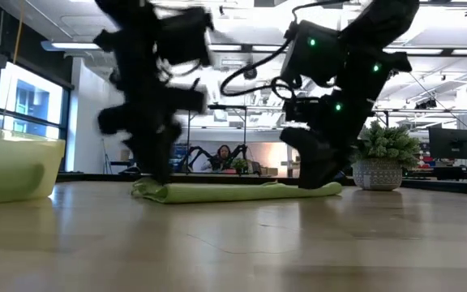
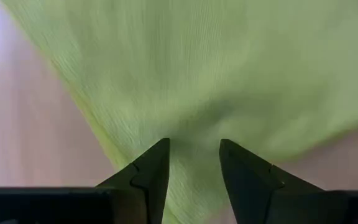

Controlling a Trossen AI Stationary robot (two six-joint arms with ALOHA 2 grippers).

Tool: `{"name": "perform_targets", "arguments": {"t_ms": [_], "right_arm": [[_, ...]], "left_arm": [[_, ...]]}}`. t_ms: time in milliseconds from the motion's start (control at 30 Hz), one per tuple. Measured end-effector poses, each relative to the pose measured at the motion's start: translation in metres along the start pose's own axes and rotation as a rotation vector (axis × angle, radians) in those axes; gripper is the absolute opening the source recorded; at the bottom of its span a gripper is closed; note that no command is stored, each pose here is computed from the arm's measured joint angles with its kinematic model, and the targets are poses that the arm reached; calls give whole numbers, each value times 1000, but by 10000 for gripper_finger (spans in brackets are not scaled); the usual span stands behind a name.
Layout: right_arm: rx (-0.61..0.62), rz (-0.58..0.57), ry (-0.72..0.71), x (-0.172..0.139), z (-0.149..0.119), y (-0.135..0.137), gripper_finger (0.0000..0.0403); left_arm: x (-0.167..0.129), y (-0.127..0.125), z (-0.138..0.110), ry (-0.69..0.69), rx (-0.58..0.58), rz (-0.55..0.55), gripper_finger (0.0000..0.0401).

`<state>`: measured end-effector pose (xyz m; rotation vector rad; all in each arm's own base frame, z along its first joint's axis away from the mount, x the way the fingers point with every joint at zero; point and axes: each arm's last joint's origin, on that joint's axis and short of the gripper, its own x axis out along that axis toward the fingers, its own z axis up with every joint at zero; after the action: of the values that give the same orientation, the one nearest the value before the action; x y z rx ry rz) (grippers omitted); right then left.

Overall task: Roll microfiber towels into tight, uniform cylinder then place into a basket
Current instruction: Fold the light green microfiber towel

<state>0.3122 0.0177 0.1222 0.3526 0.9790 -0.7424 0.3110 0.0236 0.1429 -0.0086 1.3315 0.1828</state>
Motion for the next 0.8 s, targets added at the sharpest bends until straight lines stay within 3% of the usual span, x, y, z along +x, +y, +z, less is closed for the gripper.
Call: {"name": "perform_targets", "arguments": {"t_ms": [33, 233, 533, 667, 800], "right_arm": [[0, -6, 2, 1, -1, -1, 154], [-89, -87, -42, 9, 4, -10, 154], [-307, -159, -123, 24, 32, -31, 154], [-400, -175, -136, 28, 42, -38, 154], [-391, -172, -132, 21, 48, -42, 154]], "left_arm": [[2, 1, -8, 65, -7, 1, 131], [16, -13, -4, 38, -108, -57, 131], [16, -50, 16, -192, -257, -198, 131], [12, -59, 25, -285, -264, -296, 131], [-2, -59, 35, -313, -230, -312, 131]]}}
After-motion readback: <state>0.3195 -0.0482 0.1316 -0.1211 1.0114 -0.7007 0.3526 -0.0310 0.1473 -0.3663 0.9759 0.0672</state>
